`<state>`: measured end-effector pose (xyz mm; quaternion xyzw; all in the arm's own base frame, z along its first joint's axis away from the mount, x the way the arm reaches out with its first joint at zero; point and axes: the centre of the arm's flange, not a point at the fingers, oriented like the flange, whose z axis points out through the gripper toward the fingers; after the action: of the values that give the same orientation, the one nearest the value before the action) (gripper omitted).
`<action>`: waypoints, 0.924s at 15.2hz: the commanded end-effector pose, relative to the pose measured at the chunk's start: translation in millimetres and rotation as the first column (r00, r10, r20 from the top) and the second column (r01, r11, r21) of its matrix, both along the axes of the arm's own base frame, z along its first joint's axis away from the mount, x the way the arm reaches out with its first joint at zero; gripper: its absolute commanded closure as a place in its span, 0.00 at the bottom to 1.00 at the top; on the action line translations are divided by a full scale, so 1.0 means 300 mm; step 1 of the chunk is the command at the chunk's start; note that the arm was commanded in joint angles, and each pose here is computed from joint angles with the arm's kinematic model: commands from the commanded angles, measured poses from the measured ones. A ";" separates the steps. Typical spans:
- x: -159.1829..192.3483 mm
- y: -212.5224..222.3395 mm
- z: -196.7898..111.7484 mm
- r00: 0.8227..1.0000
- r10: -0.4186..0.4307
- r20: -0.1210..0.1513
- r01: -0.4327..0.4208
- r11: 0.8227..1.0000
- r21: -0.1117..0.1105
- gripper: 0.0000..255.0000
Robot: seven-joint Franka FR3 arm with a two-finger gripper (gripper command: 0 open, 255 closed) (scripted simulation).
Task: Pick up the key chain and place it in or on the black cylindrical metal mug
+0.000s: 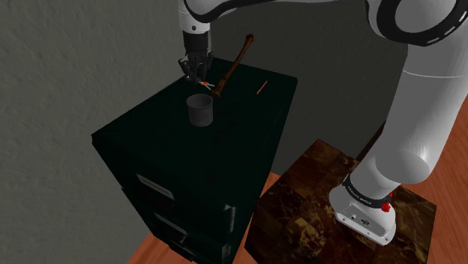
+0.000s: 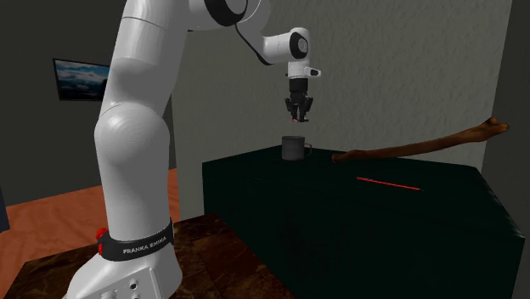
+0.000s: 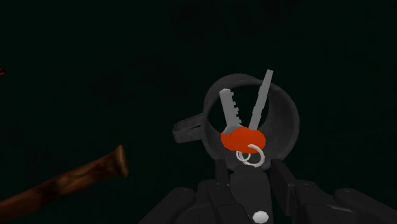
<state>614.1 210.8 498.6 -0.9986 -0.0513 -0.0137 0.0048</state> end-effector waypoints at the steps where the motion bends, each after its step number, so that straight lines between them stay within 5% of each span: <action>1: 0.004 0.000 -0.031 1.000 0.000 0.000 0.000 1.000 0.000 1.00; 14: 0.004 0.000 -0.213 1.000 0.000 0.000 0.000 1.000 0.000 1.00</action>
<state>615.4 211.0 435.4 -0.9986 -0.0515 -0.0137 0.0048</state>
